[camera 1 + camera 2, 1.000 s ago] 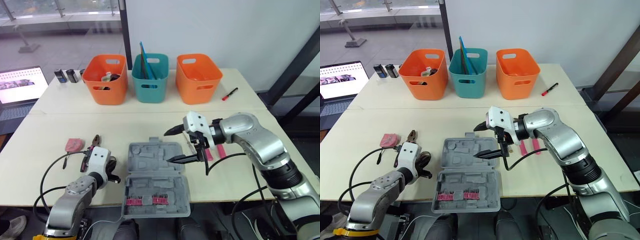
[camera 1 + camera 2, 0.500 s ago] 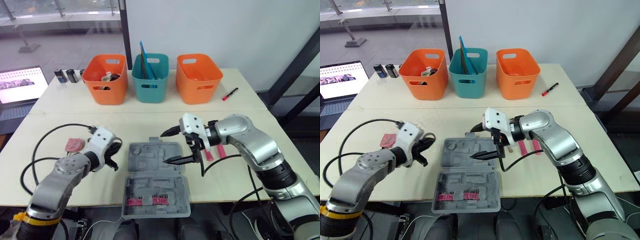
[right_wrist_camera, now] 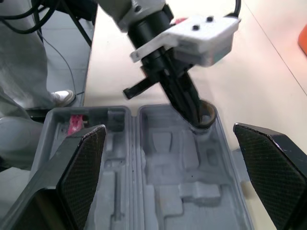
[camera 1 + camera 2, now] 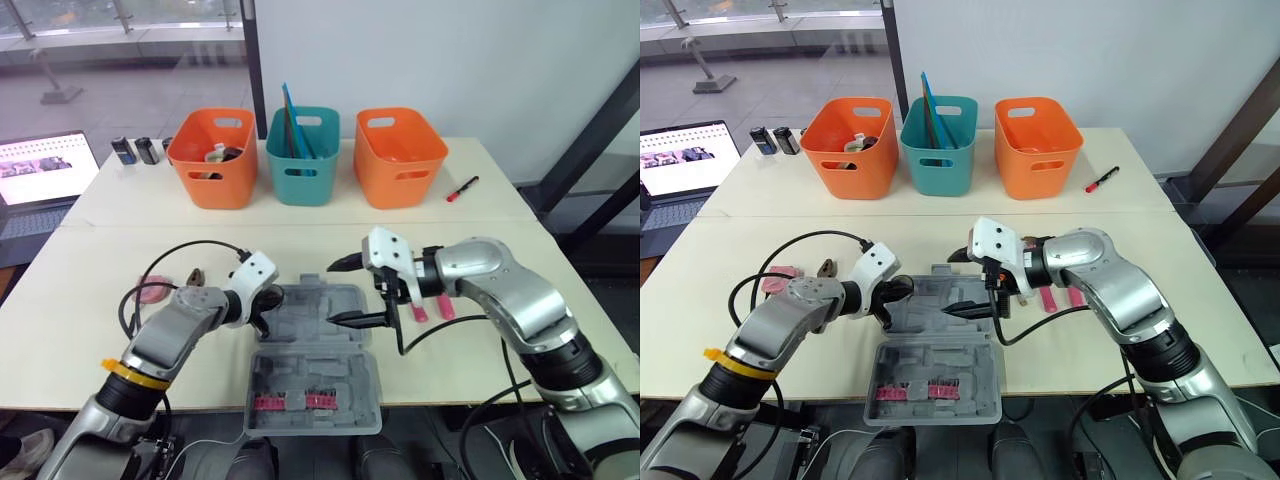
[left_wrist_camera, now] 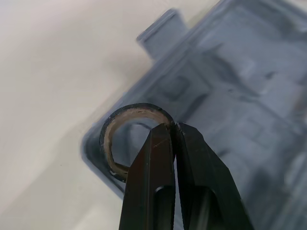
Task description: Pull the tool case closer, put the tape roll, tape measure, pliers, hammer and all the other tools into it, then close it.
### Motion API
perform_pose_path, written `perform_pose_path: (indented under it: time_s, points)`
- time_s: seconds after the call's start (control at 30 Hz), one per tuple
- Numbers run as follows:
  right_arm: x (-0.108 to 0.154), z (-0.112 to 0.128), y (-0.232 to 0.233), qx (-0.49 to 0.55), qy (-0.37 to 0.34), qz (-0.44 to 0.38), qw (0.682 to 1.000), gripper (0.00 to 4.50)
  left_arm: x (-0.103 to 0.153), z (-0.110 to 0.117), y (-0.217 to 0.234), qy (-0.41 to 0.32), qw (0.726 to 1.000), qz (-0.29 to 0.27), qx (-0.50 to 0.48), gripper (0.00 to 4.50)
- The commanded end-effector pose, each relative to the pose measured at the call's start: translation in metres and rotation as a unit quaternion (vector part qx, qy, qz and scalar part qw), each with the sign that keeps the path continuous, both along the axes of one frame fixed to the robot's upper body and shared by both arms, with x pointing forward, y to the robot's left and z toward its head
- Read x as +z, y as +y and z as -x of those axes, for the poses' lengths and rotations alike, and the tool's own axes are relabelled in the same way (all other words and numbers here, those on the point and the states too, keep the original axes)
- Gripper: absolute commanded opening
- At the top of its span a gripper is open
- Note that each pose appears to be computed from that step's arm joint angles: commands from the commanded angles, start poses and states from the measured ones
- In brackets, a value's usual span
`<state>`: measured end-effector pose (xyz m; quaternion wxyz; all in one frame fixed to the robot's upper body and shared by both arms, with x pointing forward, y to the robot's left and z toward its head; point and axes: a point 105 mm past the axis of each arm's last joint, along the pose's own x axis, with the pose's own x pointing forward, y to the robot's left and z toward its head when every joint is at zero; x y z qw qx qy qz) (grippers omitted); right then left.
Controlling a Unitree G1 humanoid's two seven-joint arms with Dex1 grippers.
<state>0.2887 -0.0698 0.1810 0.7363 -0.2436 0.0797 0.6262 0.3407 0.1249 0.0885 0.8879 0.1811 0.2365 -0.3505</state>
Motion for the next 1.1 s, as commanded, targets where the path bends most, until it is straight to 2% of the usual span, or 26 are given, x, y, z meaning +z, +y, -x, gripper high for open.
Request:
perform_pose_path:
  time_s: [0.03, 0.5, 0.73, 0.83, 0.9, 1.1]
  points:
    - [0.011, 0.000, -0.004, -0.001, -0.025, -0.003, 1.000, 4.50, 0.006, -0.003, 0.000, -0.010, 1.000, -0.004, 0.002, 0.03]
    - [0.017, -0.006, -0.016, -0.017, -0.035, 0.018, 0.999, 4.50, -0.003, 0.002, -0.003, -0.001, 1.000, 0.005, 0.021, 0.03]
    - [0.021, -0.007, -0.014, -0.014, -0.037, 0.020, 0.999, 4.50, 0.007, -0.005, -0.006, -0.016, 0.999, 0.030, 0.038, 0.03]
    - [0.021, -0.007, -0.015, -0.014, -0.035, 0.023, 0.999, 4.50, 0.013, -0.005, -0.010, -0.024, 0.999, 0.037, 0.031, 1.11]
    - [0.020, -0.006, -0.015, -0.014, -0.034, 0.024, 0.999, 4.50, 0.019, -0.001, -0.013, -0.025, 0.999, 0.038, 0.021, 2.07]
    - [0.018, -0.006, -0.016, -0.014, -0.032, 0.025, 0.999, 4.50, 0.040, 0.007, -0.008, -0.041, 0.998, 0.043, 0.019, 2.07]
